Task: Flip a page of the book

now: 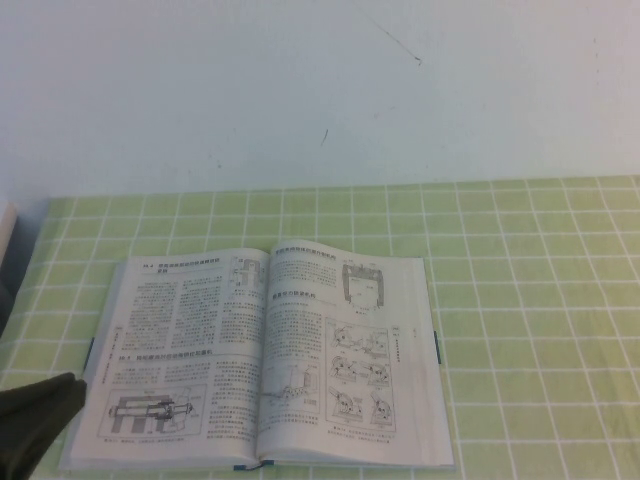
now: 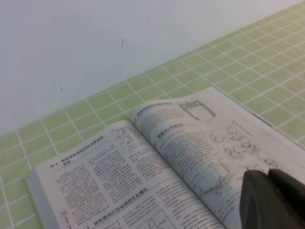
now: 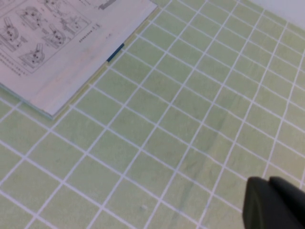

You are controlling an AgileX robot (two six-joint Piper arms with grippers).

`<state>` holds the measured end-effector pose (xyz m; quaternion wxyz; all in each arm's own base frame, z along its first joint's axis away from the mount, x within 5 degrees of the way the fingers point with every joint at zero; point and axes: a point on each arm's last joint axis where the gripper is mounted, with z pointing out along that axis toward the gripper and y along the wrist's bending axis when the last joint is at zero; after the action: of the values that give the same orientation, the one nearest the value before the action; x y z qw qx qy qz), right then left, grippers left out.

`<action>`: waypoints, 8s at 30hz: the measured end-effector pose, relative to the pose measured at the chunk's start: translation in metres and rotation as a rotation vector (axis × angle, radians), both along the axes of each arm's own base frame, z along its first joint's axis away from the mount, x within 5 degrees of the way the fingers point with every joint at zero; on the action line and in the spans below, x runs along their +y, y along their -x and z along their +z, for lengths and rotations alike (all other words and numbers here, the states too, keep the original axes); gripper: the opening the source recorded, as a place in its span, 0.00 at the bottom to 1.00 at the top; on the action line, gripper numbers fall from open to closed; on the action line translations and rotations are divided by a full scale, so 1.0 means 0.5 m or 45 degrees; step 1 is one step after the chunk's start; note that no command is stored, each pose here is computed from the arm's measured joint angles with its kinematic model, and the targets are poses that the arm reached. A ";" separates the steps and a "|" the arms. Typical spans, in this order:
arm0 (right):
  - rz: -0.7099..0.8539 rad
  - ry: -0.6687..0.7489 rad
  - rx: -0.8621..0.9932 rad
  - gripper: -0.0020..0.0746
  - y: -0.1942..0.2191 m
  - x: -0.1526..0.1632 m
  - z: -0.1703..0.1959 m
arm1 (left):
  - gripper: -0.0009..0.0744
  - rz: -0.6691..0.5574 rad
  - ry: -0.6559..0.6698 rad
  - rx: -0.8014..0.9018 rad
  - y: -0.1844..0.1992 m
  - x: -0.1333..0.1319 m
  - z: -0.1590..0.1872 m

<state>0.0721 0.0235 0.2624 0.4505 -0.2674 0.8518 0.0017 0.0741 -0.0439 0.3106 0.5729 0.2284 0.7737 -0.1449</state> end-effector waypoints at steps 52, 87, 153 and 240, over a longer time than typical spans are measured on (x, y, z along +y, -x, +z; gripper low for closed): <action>-0.007 0.006 0.026 0.02 0.002 -0.001 -0.007 | 0.01 0.607 0.232 0.038 0.043 0.074 -0.271; -0.008 0.007 0.028 0.02 0.002 -0.001 -0.007 | 0.01 0.641 0.209 0.038 0.043 0.078 -0.272; -0.606 -0.348 -0.335 0.02 0.042 -0.053 -0.186 | 0.01 0.625 0.158 0.018 0.044 0.078 -0.271; -0.613 -0.322 -0.340 0.02 0.042 -0.055 -0.187 | 0.01 0.636 0.156 0.017 0.044 0.079 -0.271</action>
<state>0.0510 -0.0041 0.1692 0.5758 0.0025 0.8169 -0.0344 0.0523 -0.0043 0.1750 0.5985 -0.0061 0.7997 -0.0471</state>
